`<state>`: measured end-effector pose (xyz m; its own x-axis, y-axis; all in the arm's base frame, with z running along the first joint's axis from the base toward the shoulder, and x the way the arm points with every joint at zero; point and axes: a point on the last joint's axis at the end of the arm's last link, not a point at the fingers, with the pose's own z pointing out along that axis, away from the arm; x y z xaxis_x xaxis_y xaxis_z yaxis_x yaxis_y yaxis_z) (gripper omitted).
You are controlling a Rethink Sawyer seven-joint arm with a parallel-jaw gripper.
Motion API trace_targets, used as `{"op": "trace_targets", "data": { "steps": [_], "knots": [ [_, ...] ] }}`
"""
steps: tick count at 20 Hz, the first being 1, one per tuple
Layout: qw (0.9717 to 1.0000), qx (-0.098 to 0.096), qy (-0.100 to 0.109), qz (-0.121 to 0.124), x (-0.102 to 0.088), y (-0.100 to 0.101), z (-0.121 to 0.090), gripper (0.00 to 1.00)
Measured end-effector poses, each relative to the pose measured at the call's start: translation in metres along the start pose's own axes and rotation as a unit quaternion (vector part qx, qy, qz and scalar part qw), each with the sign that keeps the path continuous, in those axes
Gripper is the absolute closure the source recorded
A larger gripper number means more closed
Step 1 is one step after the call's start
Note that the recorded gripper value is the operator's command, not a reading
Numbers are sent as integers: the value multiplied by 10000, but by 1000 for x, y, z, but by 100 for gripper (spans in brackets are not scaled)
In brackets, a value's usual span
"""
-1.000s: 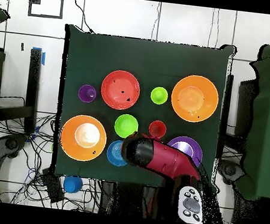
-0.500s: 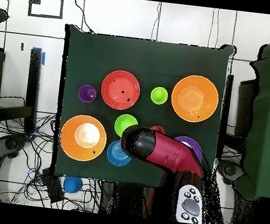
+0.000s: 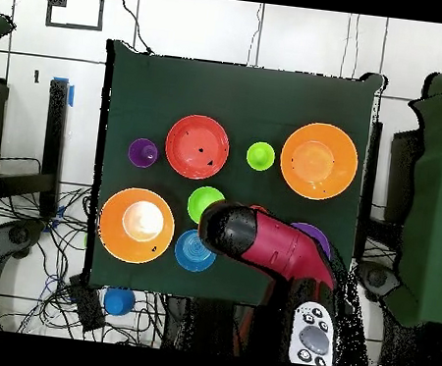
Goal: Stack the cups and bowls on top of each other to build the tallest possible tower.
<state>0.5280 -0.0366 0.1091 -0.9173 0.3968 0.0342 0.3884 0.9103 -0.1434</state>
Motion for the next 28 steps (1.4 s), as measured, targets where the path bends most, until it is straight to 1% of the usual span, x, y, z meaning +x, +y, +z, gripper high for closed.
{"op": "trace_targets", "data": {
  "steps": [4,9,13,17,20,22,23,26,28],
  "knots": [
    [10000,7,-27,-37,-4,6,-5,100],
    [9999,-4,55,-108,-12,22,-16,100],
    [9999,-59,96,-107,-24,35,-29,100],
    [9999,-99,77,-114,-37,45,-38,100],
    [9998,-154,-29,-98,-53,53,-46,100],
    [9996,-196,-179,-81,-71,59,-51,100],
    [9995,-208,-231,-79,-77,62,-53,100],
    [9990,-219,-373,-63,-95,68,-55,100],
    [9988,-220,-427,-50,-103,72,-56,100]
  ]
}}
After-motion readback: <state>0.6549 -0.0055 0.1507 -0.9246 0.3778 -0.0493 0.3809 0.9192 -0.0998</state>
